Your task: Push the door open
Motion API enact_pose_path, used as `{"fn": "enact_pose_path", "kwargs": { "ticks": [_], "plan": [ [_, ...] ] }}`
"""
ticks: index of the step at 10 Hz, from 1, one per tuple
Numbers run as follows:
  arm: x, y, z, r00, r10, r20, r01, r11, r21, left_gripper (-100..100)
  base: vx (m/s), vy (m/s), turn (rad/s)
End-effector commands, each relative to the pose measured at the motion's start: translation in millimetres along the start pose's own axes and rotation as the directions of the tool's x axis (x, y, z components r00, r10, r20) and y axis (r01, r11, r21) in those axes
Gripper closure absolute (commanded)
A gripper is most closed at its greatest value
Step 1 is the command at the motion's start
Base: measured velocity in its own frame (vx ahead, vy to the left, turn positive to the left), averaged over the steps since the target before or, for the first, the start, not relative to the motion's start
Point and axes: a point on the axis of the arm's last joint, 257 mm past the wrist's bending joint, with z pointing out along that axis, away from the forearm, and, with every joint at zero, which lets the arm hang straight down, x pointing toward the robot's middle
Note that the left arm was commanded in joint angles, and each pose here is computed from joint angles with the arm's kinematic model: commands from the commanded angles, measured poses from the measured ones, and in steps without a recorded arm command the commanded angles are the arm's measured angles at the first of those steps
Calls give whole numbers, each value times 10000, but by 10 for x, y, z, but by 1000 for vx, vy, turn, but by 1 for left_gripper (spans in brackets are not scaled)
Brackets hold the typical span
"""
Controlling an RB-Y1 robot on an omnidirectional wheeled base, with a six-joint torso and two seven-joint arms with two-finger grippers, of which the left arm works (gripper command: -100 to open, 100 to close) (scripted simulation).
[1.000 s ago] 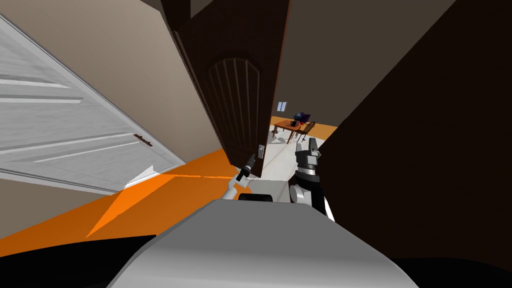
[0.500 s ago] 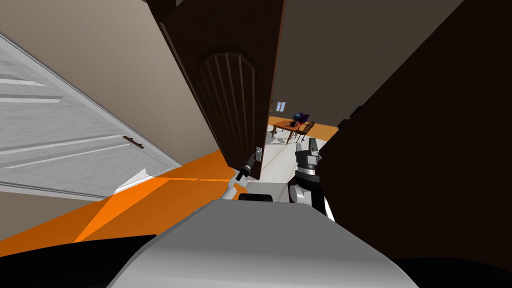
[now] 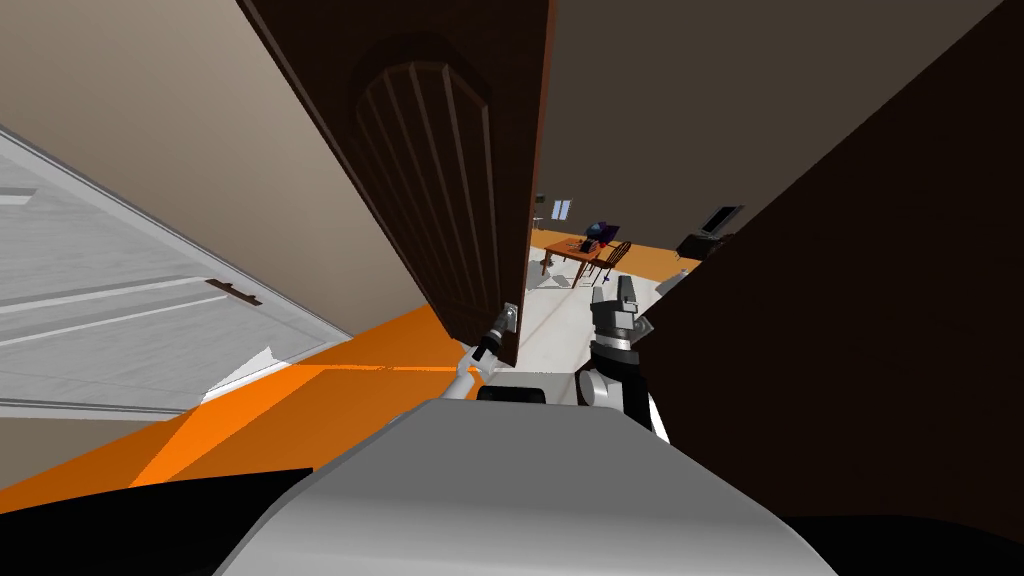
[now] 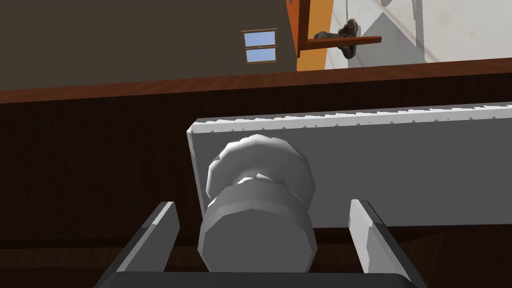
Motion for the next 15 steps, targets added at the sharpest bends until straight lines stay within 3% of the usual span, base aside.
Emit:
{"fn": "enact_pose_path", "kwargs": {
  "ticks": [1, 6, 12, 13, 15],
  "plan": [
    [-1, 4, -3, 10000, 1, -1, -1, 10000, -10, 100, -11, 3, 4],
    [-1, 4, -3, 10000, 1, -1, -1, 10000, -10, 100, -16, 7, 0],
    [79, 122, -131, 9989, 394, -251, -400, 9989, -244, 100, 189, -48, 211],
    [124, 104, -128, 9991, 284, -310, -291, 9993, -216, -100, -27, 24, 78],
    [168, 89, -136, 9990, 221, -376, -229, 9995, -200, -100, -225, 40, -18]
  ]
}}
